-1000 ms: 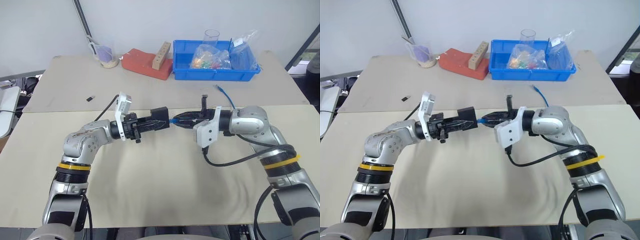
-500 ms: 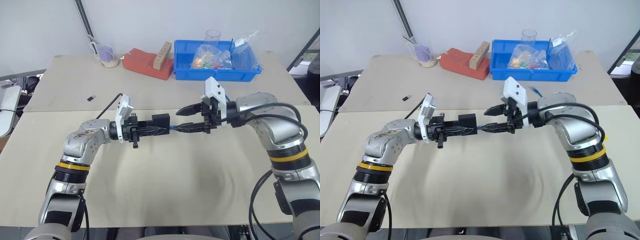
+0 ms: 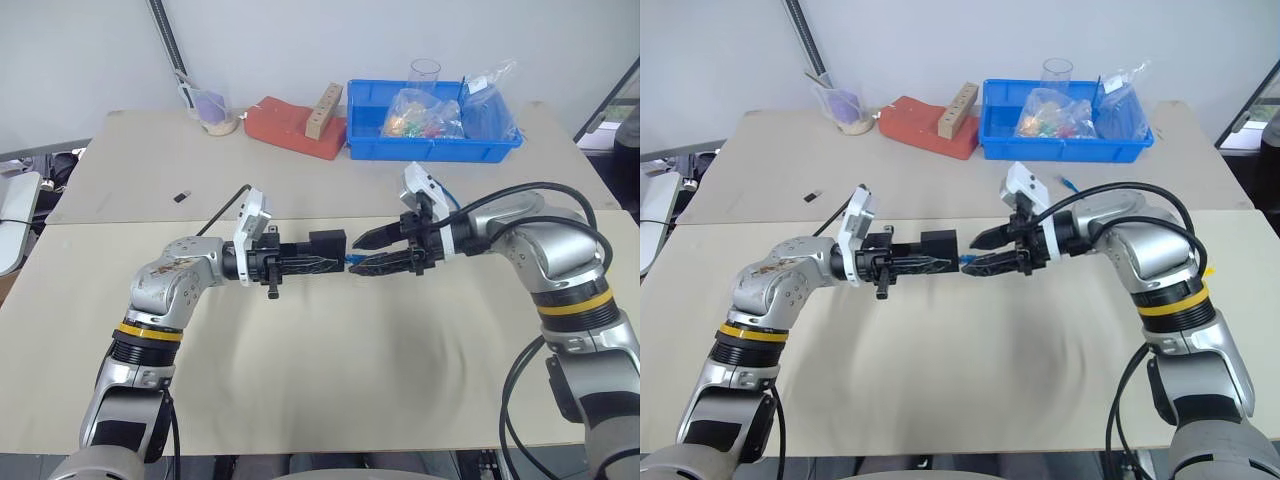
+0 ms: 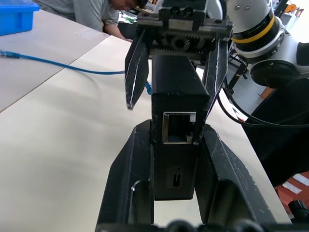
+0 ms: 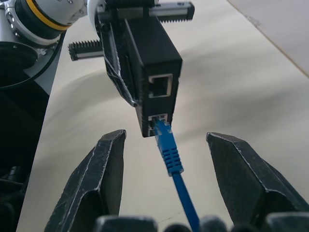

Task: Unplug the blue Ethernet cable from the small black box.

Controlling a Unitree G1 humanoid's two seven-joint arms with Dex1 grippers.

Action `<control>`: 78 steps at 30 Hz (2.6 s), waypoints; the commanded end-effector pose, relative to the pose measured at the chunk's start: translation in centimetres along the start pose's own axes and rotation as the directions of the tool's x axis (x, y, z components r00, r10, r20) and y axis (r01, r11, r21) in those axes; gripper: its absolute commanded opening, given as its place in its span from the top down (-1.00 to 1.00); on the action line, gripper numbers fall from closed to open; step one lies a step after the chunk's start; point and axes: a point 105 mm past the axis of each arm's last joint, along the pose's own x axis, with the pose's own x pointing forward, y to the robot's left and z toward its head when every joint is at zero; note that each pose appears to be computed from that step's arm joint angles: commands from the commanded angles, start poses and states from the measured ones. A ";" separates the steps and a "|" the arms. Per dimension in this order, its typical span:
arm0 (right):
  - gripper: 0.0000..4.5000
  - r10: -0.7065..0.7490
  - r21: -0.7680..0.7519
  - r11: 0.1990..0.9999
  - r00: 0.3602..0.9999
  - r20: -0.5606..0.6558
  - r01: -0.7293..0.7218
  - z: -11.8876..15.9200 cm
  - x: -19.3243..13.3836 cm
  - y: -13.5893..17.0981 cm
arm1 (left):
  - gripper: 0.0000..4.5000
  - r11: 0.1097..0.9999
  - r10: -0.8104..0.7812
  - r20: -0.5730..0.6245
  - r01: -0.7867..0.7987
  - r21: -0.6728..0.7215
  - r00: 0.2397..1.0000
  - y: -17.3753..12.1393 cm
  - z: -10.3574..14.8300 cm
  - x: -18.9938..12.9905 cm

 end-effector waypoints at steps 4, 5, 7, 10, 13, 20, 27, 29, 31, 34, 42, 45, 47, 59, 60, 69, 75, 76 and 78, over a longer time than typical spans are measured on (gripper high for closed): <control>-0.22 0.036 -0.044 0.998 0.999 0.011 -0.036 1.2 0.1 0.5 | 0.74 0.998 -0.044 0.011 0.044 0.038 0.999 -0.8 1.0 0.3; -0.08 0.044 -0.041 0.998 0.999 0.013 -0.044 1.2 0.2 0.5 | 0.74 0.998 -0.046 0.009 0.046 0.040 0.999 -0.9 1.0 0.3; 0.20 0.065 -0.036 0.997 0.998 0.014 -0.065 1.4 0.2 0.8 | 0.74 0.997 -0.055 -0.009 0.056 0.052 0.998 -1.0 0.8 0.4; 0.67 0.086 -0.038 0.996 0.996 0.004 -0.086 1.4 0.2 1.1 | 0.74 0.996 -0.070 -0.016 0.071 0.049 0.997 -1.3 0.5 0.6; 0.99 0.101 -0.035 0.994 0.995 -0.001 -0.101 1.5 0.2 1.3 | 0.74 0.996 -0.079 -0.019 0.080 0.046 0.997 -1.5 0.4 0.7; 0.99 0.136 -0.034 0.990 0.991 -0.017 -0.136 1.5 0.3 1.5 | 0.74 0.995 -0.085 -0.015 0.086 0.041 0.996 -1.6 0.4 0.8; 0.99 0.087 -0.068 0.993 0.989 -0.121 -0.096 -1.8 -1.9 1.4 | 0.74 0.997 -0.044 -0.025 0.045 0.059 0.999 -1.4 0.8 -0.7; 0.99 0.055 -0.055 0.996 0.988 -0.142 -0.064 -2.8 -3.0 1.2 | 0.74 0.998 -0.031 -0.034 0.033 0.062 0.999 -1.4 0.8 -1.3; 0.99 0.002 -0.029 1.000 0.985 -0.173 -0.007 -4.7 -4.3 0.7 | 0.74 0.998 -0.003 -0.047 0.006 0.058 0.999 -1.4 0.5 -2.2; 0.99 -0.070 -0.044 0.997 0.977 -0.202 0.063 -6.7 -4.6 0.1 | 0.74 0.997 0.045 -0.054 -0.042 0.066 0.998 -1.0 0.0 -3.0; 0.26 -0.228 -0.159 0.967 0.956 -0.187 0.200 -9.4 -3.2 -1.6 | 0.74 0.968 0.216 -0.004 -0.213 0.129 0.976 1.2 -1.2 -3.1; -0.22 -0.227 -0.160 0.967 0.959 -0.169 0.200 -8.8 -3.7 -1.2 | 0.74 0.952 0.274 0.018 -0.273 0.141 0.962 1.9 -1.1 -3.6; -0.53 -0.238 -0.163 0.962 0.964 -0.120 0.217 -7.6 -4.1 -0.8 | 0.74 0.925 0.346 0.030 -0.347 0.157 0.938 2.9 -1.3 -4.4; -0.99 -0.425 -0.074 0.887 0.869 0.253 0.455 1.0 -2.1 1.8 | 0.74 0.591 0.771 0.172 -0.790 0.162 0.612 9.0 -5.1 -8.7; -0.99 -0.441 -0.075 0.879 0.862 0.249 0.471 0.7 -2.0 1.7 | 0.74 0.582 0.779 0.171 -0.797 0.158 0.603 9.1 -5.8 -8.6; -0.99 -0.499 -0.058 0.848 0.829 0.251 0.527 0.3 -2.6 1.1 | 0.74 0.556 0.803 0.175 -0.821 0.126 0.570 10.3 -7.8 -8.0; -1.00 -0.514 -0.055 0.839 0.821 0.248 0.542 0.4 -2.9 0.9 | -0.54 0.576 0.794 0.167 -0.812 0.099 0.584 10.3 -8.4 -7.9; -1.00 -0.517 -0.054 0.837 0.820 0.246 0.544 0.4 -3.0 0.9 | -0.78 0.579 0.792 0.168 -0.809 0.100 0.587 10.1 -8.4 -8.1; -1.00 -0.521 -0.054 0.835 0.819 0.241 0.547 0.2 -3.2 0.8 | -0.97 0.581 0.790 0.167 -0.807 0.103 0.590 9.8 -8.4 -8.3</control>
